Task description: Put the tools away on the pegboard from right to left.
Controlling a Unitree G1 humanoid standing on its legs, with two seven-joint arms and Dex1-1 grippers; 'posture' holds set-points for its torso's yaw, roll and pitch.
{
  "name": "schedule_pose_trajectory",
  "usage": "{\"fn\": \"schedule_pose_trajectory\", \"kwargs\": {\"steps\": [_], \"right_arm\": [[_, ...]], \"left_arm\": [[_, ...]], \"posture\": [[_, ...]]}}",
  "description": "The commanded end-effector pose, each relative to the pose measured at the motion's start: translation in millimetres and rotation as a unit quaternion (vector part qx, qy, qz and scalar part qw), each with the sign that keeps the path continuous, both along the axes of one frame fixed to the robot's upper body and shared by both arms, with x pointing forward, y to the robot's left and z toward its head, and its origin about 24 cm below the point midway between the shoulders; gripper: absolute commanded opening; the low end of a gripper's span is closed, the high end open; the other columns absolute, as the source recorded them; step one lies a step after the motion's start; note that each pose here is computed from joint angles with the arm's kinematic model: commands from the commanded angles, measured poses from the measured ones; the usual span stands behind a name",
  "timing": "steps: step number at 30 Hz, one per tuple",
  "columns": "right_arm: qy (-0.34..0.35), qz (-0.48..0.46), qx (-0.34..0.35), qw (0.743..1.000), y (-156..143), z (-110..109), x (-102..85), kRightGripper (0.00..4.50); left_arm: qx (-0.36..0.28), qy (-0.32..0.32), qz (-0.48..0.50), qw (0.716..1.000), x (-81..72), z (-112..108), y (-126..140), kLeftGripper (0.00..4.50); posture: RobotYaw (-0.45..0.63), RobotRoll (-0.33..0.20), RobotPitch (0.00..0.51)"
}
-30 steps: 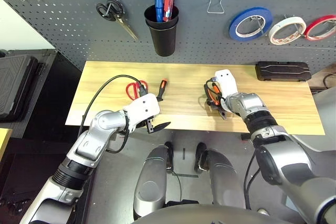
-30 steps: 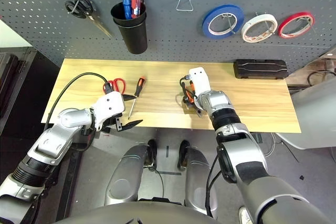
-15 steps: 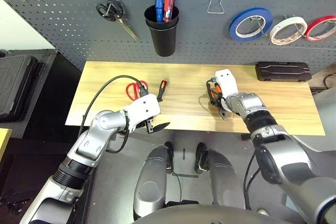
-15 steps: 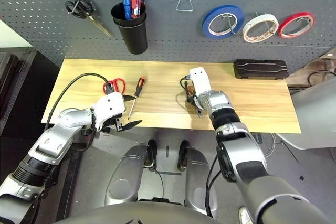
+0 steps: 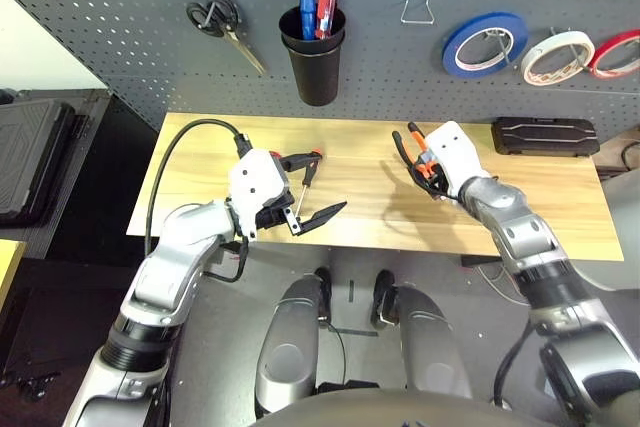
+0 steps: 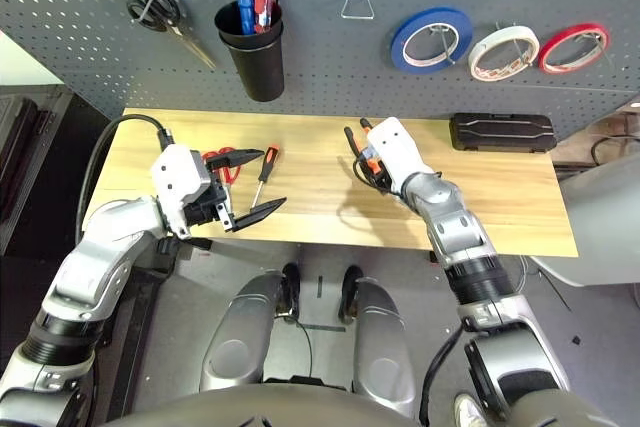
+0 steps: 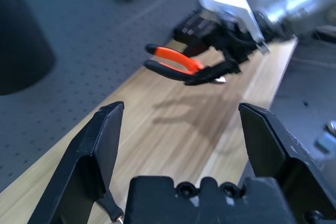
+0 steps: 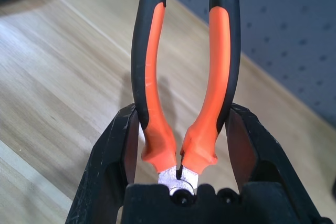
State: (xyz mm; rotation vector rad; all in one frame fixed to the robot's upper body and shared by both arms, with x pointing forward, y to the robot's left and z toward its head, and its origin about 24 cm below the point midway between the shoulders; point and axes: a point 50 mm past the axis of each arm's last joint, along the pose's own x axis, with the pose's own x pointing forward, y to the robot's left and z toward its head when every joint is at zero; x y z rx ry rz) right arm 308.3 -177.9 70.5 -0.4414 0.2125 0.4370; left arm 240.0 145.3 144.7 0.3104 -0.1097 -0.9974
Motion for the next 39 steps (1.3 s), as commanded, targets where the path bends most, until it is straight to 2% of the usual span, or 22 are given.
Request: {"fn": "schedule_pose_trajectory", "kwargs": {"steps": [1,4,8,14,29,35,39], "right_arm": [[-0.069,0.022,0.005,0.997,-6,14,-6.7,2.64],[-0.109,0.036,0.025,0.993,-8,24,-9.4,2.64],[-0.17,0.059,0.052,0.982,-4,52,-10.3,2.64],[-0.216,0.065,0.076,0.971,0,87,-7.4,2.64],[-0.306,0.056,0.094,0.946,10,147,-9.5,2.64],[-0.384,0.01,0.109,0.917,9,181,-4.9,2.64],[-0.411,-0.004,0.119,0.904,12,197,-0.6,2.64]], "left_arm": [[-0.032,-0.01,0.005,0.999,-5.0,19,-1,4.5],[-0.049,-0.021,0.012,0.998,-5.1,32,0,4.5],[-0.066,-0.038,0.019,0.997,-6.0,51,4,4.5],[-0.088,-0.051,0.018,0.995,-6.5,67,1,4.5],[-0.097,-0.055,0.015,0.994,-3.7,74,4,4.5],[-0.097,-0.055,0.015,0.994,-2.3,73,4,4.5],[-0.093,-0.056,0.014,0.994,-0.5,72,4,4.5]], "posture": [[0.27,0.0,0.221],[0.27,0.0,0.216],[0.27,0.0,0.21],[0.26,0.0,0.208],[0.23,0.0,0.201],[0.22,0.0,0.193],[0.22,0.0,0.187]]}}
